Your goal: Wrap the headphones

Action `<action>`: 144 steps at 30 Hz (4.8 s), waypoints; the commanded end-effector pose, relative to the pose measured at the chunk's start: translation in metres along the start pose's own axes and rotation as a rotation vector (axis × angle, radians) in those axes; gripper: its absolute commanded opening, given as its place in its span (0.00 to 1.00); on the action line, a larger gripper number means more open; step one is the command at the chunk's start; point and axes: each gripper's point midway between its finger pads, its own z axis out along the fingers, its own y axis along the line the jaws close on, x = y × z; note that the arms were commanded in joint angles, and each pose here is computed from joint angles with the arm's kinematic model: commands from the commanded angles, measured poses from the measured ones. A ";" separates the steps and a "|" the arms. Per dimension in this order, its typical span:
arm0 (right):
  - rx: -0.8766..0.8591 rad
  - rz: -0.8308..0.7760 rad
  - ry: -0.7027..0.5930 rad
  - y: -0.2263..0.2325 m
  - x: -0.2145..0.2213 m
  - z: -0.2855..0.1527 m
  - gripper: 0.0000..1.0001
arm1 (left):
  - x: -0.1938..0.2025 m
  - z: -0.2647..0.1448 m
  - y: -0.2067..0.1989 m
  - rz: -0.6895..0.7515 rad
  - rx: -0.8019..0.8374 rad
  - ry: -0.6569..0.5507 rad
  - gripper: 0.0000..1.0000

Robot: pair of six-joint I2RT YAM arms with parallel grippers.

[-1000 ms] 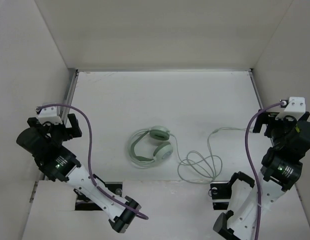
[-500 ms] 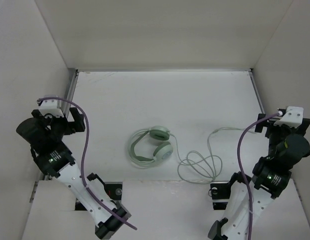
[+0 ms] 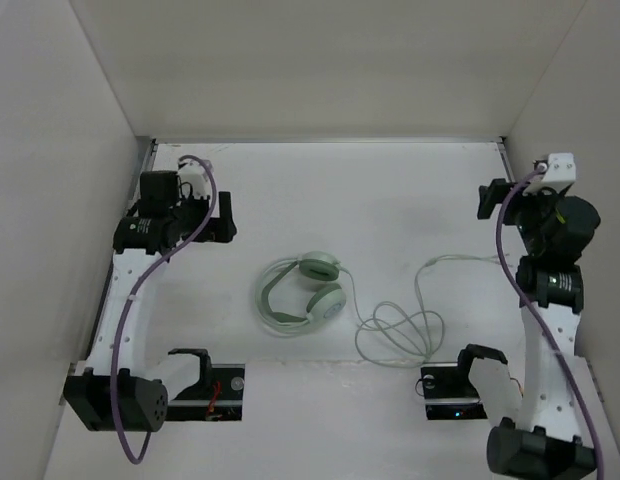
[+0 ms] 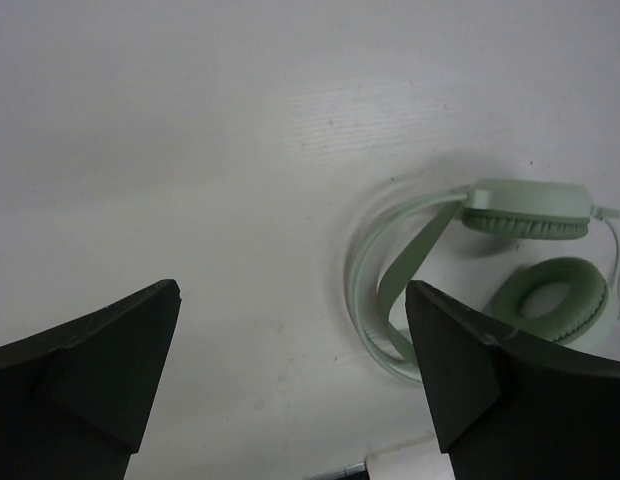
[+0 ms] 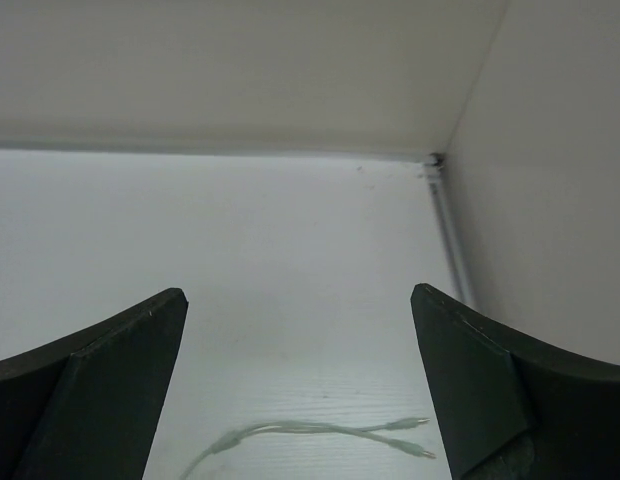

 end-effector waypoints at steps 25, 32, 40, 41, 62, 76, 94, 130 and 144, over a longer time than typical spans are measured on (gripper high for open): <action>-0.333 0.047 0.157 0.108 0.025 0.022 1.00 | 0.116 0.086 -0.056 0.080 -0.029 0.265 0.93; -0.347 0.066 0.163 0.113 0.032 0.028 1.00 | 0.113 0.074 -0.066 0.109 0.008 0.208 0.93; -0.348 0.071 0.162 0.115 0.036 0.037 1.00 | 0.145 0.071 -0.066 0.117 0.031 0.272 0.93; -0.348 0.070 0.159 0.115 0.035 0.037 1.00 | 0.148 0.072 -0.066 0.122 0.034 0.278 0.93; -0.346 0.098 0.136 0.112 0.027 0.022 1.00 | 0.189 0.107 -0.080 0.188 0.059 0.382 0.89; -0.337 0.098 0.080 0.107 0.005 0.019 1.00 | 0.205 0.119 -0.077 0.127 0.032 0.443 0.81; -0.287 0.112 0.053 0.089 -0.003 0.019 1.00 | 0.222 0.132 -0.084 0.056 0.072 0.493 0.20; -0.319 0.082 -0.014 0.094 -0.039 0.028 1.00 | -0.077 0.135 -0.146 0.066 0.224 -0.080 0.00; -0.660 0.004 -0.028 0.187 -0.060 0.016 1.00 | -0.222 0.112 -0.135 0.069 0.201 -0.345 0.00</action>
